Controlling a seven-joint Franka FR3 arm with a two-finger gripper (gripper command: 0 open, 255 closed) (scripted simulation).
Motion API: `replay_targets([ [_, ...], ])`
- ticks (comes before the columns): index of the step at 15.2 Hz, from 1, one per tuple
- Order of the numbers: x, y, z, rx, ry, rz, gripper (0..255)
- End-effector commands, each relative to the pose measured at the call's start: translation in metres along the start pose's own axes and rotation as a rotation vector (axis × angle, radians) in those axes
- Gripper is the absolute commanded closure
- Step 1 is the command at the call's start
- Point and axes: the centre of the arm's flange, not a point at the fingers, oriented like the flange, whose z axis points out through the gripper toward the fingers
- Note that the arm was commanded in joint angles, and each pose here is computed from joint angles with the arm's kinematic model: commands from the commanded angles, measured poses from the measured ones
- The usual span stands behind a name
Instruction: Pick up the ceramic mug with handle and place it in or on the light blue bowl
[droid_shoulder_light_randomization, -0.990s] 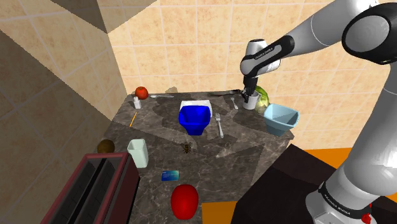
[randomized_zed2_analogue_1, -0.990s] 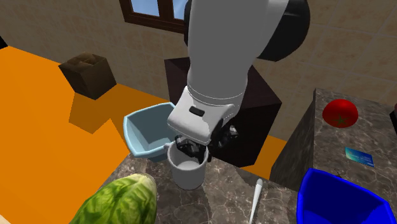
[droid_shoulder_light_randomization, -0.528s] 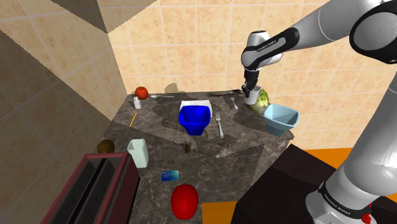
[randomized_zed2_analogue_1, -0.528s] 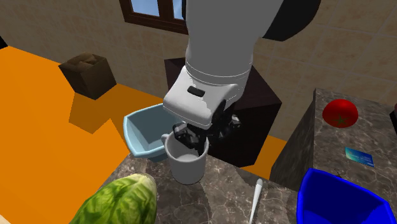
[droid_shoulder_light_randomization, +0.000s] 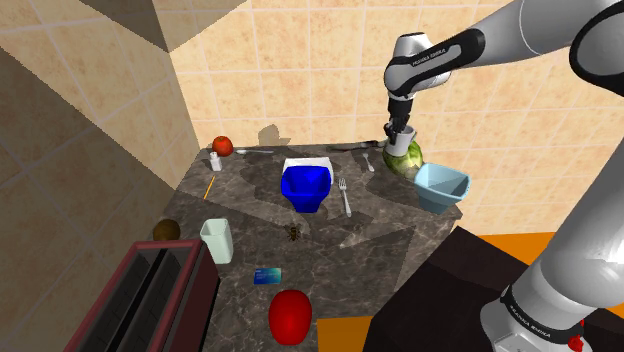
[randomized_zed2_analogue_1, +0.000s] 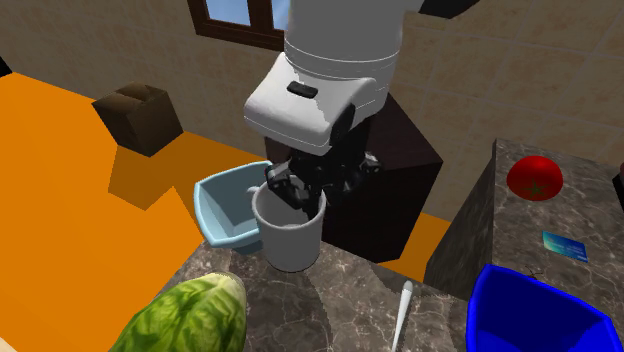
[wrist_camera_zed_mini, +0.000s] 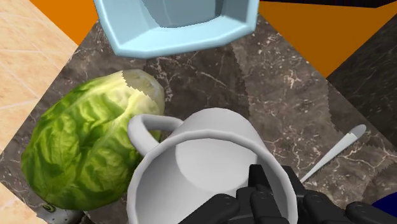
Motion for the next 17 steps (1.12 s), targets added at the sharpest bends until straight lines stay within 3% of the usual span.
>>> replay_targets([
  [1,-0.017,0.008,-0.005,0.000,0.000,0.000,255],
  [15,-0.187,0.077,-0.019,0.000,0.000,0.000,255],
  [17,-0.187,0.076,-0.009,0.000,0.000,0.000,255],
])
